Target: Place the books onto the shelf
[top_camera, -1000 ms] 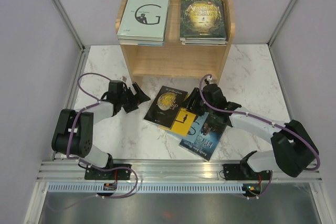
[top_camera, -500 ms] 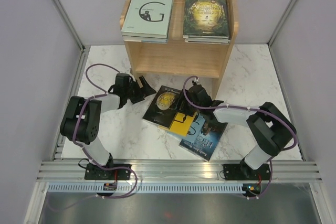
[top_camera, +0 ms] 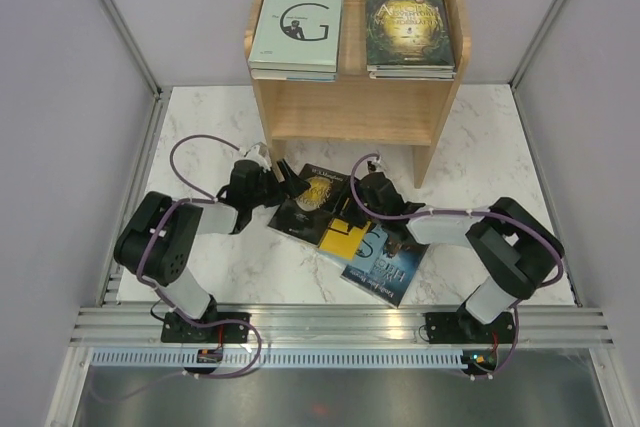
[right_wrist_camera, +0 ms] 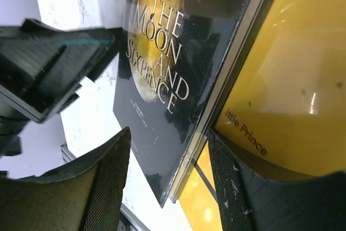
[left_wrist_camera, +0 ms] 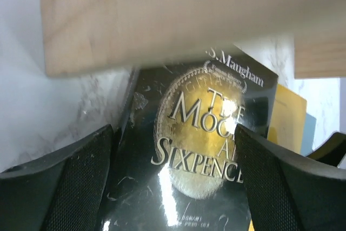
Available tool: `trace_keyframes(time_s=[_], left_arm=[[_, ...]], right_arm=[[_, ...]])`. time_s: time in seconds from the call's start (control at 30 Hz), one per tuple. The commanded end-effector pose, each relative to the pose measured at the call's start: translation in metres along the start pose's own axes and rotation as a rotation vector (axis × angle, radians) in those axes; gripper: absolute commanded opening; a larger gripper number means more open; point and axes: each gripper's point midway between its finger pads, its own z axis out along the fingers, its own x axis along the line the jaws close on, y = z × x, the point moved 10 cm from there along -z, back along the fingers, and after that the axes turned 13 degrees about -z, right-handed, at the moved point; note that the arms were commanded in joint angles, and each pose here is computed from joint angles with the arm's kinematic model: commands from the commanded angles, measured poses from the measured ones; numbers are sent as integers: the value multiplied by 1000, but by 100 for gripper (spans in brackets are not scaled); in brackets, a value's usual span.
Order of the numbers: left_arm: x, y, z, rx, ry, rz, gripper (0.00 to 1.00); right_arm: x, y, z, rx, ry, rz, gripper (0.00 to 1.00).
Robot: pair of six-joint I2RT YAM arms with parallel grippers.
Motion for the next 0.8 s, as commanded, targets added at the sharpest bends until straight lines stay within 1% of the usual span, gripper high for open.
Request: trace_keyframes(time_s=[0.0,0.03,0.07,0.1,0.17,0.2,0.27,0.43,0.47,0.53,0.57,0.6,0.67,0.7,0.77], left_arm=[[-15,-93,-36,506,-210,-73,91],[-16,-93,-39,500,-252,-72,90],[-18,-96,-45,528,-286,-87,89],[-13,-103,-51,558,-292,-93,89],[-14,-108,-59,578,-328,-74,88],[-10,-114,-64,597,-318,-70,88],[-6,-119,-70,607,-324,-54,88],[-11,-126,-72,639,-393,-59,88],[-12,-132,-72,669,-396,-70,88],[-19,-136,-72,683,-450,-74,88],[-17,-145,-72,714,-447,-85,88],[-23,-145,-73,701,-518,-68,88],[-24,-154,-78,737,-543,-117,87],[-25,-157,-77,728,-603,-108,87],[-21,-162,-81,756,-608,-161,85]], right_arm=[[-30,-41,-6,138,-116,18,64],[-31,-42,-8,137,-111,20,64],[-35,-46,-12,143,-118,24,63],[-34,-45,-17,134,-110,25,63],[-39,-49,-25,138,-122,21,63],[-38,-48,-33,127,-118,18,63],[-43,-51,-42,126,-128,14,63],[-39,-55,-61,115,-96,10,64],[-40,-57,-63,117,-99,12,64],[-38,-61,-66,117,-89,8,64],[-40,-64,-67,120,-92,15,64],[-37,-67,-67,121,-77,13,63],[-41,-73,-67,130,-82,21,63],[-42,-75,-67,135,-82,19,63],[-45,-78,-68,135,-90,23,63]])
